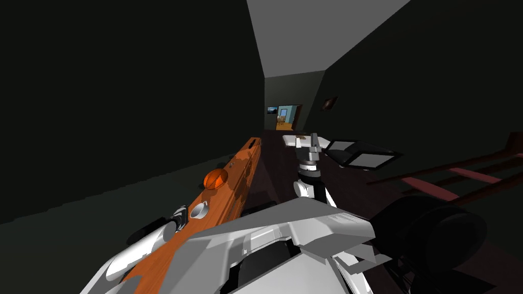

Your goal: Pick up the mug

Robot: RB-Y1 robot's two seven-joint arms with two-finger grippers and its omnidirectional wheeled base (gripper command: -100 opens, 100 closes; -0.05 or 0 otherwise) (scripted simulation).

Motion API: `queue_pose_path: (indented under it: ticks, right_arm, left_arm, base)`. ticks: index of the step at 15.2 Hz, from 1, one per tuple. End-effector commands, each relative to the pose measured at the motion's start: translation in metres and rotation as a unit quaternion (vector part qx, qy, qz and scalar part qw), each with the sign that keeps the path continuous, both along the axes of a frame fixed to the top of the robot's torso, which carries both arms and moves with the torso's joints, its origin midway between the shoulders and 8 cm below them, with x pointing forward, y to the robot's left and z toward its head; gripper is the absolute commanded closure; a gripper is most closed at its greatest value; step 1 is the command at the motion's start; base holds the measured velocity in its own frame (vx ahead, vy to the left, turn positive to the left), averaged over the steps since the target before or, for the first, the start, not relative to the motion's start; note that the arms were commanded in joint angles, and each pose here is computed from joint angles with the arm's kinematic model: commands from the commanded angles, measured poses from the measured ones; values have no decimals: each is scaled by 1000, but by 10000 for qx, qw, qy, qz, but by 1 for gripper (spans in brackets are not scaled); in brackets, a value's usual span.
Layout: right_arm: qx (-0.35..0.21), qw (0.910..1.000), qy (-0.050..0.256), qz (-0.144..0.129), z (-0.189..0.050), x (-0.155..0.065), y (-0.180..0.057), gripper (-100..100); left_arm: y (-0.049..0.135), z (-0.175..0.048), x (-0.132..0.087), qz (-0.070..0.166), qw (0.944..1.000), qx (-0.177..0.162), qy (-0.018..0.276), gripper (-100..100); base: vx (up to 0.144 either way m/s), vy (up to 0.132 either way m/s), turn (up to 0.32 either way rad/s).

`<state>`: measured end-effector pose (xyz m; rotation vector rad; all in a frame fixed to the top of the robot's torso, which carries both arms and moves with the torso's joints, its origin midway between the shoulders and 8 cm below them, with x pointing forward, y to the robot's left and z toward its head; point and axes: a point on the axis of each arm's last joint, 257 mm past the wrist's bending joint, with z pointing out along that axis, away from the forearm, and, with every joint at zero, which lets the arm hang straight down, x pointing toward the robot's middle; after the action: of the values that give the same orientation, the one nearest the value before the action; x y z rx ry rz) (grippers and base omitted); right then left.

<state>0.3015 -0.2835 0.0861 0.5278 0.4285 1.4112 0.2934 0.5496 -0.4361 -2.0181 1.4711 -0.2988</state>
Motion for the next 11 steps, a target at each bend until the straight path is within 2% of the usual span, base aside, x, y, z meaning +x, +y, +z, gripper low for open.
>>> queue_pose_path:
  ticks: [1,3,4,5,6,7,9,10,11]
  right_arm:
    - [0,10000,0,0,0,0,0,0]
    - [0,10000,0,0,0,0,0,0]
    - [0,10000,0,0,0,0,0,0]
    - [0,10000,0,0,0,0,0,0]
    - [0,10000,0,0,0,0,0,0]
    - [0,10000,0,0,0,0,0,0]
    - [0,10000,0,0,0,0,0,0]
    - [0,10000,0,0,0,0,0,0]
    - [0,10000,0,0,0,0,0,0]
  left_arm:
    - [2,-12,-12,96,9995,-148,252,-100]
    - [4,-23,-26,214,9980,-312,503,-100]
    - [4,-23,-27,214,9980,-314,507,-100]
    - [6,-32,-40,324,9957,-473,728,-100]
    - [5,-33,-41,326,9955,-483,746,-100]
    - [7,-40,-52,426,9929,-622,916,-100]
    - [5,-41,-54,430,9922,-652,968,-100]
    - [5,-48,-66,524,9888,-802,1143,-100]
    - [4,-48,-67,526,9883,-820,1173,-100]
  base:
    - [6,15,-143]
    - [7,19,-163]
    - [7,15,-58]
    - [8,11,-137]
    - [8,13,-133]
    - [6,15,-162]
    - [6,18,-95]
    - [6,11,-119]
    - [5,13,-115]
